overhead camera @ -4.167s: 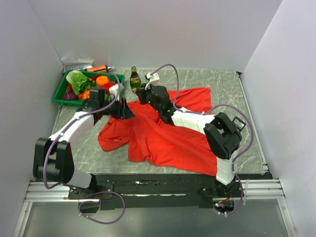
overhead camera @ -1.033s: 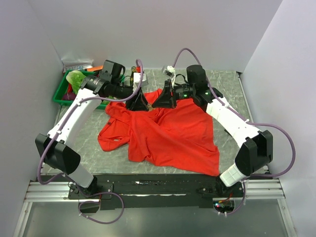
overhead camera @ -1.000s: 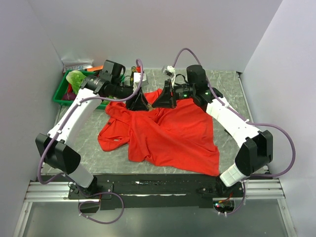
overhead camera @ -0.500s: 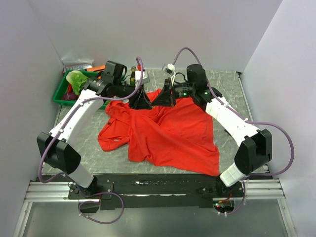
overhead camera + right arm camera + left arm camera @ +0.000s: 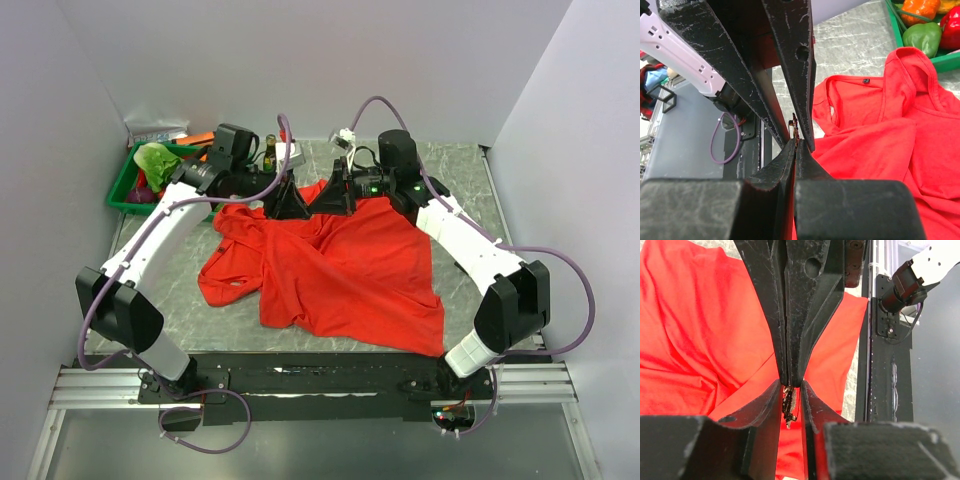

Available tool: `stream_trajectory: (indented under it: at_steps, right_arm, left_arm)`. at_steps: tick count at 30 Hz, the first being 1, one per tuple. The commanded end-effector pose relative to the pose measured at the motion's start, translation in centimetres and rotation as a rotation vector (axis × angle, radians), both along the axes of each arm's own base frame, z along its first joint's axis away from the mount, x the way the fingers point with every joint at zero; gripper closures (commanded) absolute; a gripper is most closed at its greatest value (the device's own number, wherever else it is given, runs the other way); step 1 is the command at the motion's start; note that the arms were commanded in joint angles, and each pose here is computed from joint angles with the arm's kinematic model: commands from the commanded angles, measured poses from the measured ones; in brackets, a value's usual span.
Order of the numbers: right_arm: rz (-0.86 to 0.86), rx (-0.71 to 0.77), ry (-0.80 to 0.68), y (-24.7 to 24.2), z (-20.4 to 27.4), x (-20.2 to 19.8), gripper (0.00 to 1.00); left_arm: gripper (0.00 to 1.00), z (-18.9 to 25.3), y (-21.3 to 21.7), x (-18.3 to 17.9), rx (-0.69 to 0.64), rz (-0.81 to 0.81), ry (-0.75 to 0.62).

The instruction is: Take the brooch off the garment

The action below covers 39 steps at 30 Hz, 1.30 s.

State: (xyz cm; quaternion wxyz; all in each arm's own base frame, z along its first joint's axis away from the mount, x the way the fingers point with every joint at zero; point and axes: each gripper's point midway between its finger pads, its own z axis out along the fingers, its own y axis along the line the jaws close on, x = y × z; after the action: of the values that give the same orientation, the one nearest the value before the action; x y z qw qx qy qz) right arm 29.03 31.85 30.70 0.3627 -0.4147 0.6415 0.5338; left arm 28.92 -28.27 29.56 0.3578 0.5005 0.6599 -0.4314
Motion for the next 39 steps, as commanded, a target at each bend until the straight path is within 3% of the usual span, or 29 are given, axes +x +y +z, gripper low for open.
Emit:
stream_trajectory:
  at_steps: [1, 6, 9, 16, 19, 26, 31, 39]
  right_arm:
    - [0.079, 0.075, -0.048, 0.6, 3.0, -1.2, 1.0]
    - [0.1, 0.109, -0.018, 0.7, 3.9, -1.5, 1.0]
    - [0.099, 0.106, -0.017, 0.7, 3.7, -1.4, 1.0]
    - [0.086, 0.088, -0.024, 0.7, 3.0, -1.1, 1.0]
    - [0.08, 0.085, -0.027, 0.5, 3.0, -1.1, 1.0]
    - [0.064, 0.074, -0.028, 0.0, 2.5, -1.0, 1.0]
    - [0.034, 0.052, -0.034, -0.8, 2.1, -0.4, 1.0]
    - [-0.051, -0.073, -0.068, -5.2, 1.0, 1.1, 1.0]
  left_arm:
    - [0.77, -1.6, 0.1, 1.6, 0.071, 0.042, -0.057]
    - [0.7, -3.1, 0.6, 1.4, 0.119, 0.02, -0.091]
    - [0.61, -2.9, 0.8, 1.1, 0.123, -0.001, -0.128]
    - [0.37, 1.2, 1.5, -0.3, 0.071, 0.015, -0.227]
    - [0.32, 2.3, 2.8, -1.0, 0.09, 0.046, -0.277]
    - [0.29, 0.6, 5.9, -2.9, 0.204, 0.093, -0.235]
    - [0.27, -1.7, 6.5, -2.3, 0.194, 0.208, -0.142]
    - [0.3, -10.6, 6.6, 0.8, 0.276, 0.289, 0.027]
